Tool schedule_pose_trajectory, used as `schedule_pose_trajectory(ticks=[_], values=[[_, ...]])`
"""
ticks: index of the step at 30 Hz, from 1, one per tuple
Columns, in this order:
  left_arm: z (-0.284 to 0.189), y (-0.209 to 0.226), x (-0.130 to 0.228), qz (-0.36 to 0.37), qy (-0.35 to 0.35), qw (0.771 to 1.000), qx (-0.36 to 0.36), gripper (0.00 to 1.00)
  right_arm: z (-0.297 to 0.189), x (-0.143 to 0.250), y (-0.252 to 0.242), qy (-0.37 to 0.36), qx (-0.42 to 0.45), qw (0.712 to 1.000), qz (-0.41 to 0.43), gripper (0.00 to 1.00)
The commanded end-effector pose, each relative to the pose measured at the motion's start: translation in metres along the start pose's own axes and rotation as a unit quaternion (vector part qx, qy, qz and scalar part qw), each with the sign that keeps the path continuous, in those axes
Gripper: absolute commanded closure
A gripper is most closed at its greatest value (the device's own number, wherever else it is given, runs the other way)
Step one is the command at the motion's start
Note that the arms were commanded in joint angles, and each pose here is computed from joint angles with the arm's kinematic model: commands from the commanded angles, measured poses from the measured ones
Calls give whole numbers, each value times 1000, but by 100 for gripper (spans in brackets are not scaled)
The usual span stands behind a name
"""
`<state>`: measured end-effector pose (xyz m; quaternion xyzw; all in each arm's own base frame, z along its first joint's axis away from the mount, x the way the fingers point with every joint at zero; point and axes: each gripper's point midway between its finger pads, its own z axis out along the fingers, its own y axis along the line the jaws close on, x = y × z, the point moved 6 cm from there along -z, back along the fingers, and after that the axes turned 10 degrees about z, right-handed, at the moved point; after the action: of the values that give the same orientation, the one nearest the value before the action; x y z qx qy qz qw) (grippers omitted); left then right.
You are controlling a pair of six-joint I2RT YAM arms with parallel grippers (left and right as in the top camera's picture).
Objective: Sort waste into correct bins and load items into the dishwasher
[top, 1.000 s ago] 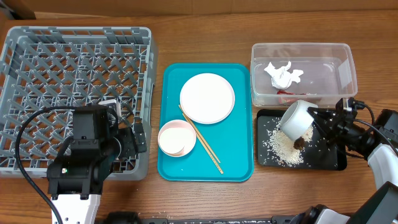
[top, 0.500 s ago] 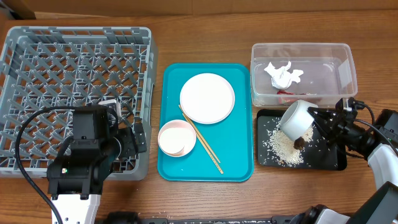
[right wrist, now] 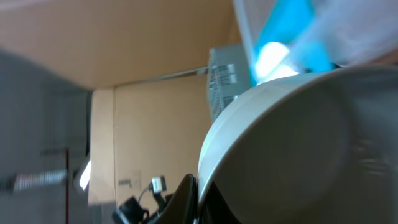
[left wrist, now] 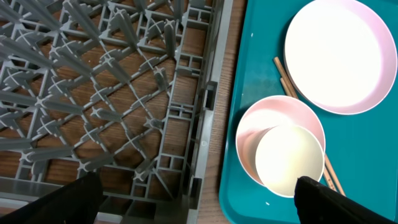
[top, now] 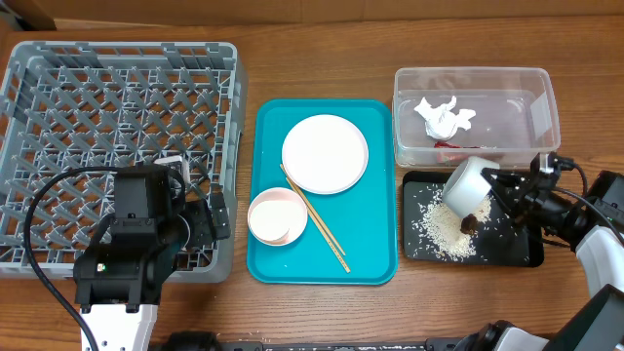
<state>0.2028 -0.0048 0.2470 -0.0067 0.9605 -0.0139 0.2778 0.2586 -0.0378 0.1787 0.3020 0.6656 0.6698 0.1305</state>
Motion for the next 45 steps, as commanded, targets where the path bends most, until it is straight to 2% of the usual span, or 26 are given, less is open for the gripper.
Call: schedule_pose_trajectory(ticks=[1, 11, 18, 23, 27, 30, 31, 34, 38, 45], values=[[-7, -2, -6, -1, -14, 1000, 4, 0, 2, 7, 11, 33, -38, 997, -53, 96], [-7, -2, -7, -1, -15, 1000, 4, 0, 12, 5, 5, 29, -2, 997, -68, 96], [-7, -2, -7, -1, -15, 1000, 4, 0, 62, 22, 12, 58, 112, 986, -112, 96], [-7, -2, -7, -1, -15, 1000, 4, 0, 105, 50, 37, 64, 253, 943, -208, 96], [-7, -2, -7, -1, -15, 1000, 4, 0, 133, 69, 52, 39, 350, 886, -300, 96], [-7, -2, -7, -1, -15, 1000, 4, 0, 155, 86, 59, 40, 362, 846, -390, 96], [-7, -2, -7, -1, -15, 1000, 4, 0, 172, 97, 60, 44, 357, 820, -445, 96], [-7, -2, -7, -1, -15, 1000, 4, 0, 196, 107, 57, 26, 365, 780, -508, 96], [-7, -2, -6, -1, -15, 1000, 4, 0, 226, 111, 40, 10, 377, 753, -539, 96], [-7, -2, -6, -1, -15, 1000, 4, 0, 271, 107, -20, 56, 400, 741, -537, 96]])
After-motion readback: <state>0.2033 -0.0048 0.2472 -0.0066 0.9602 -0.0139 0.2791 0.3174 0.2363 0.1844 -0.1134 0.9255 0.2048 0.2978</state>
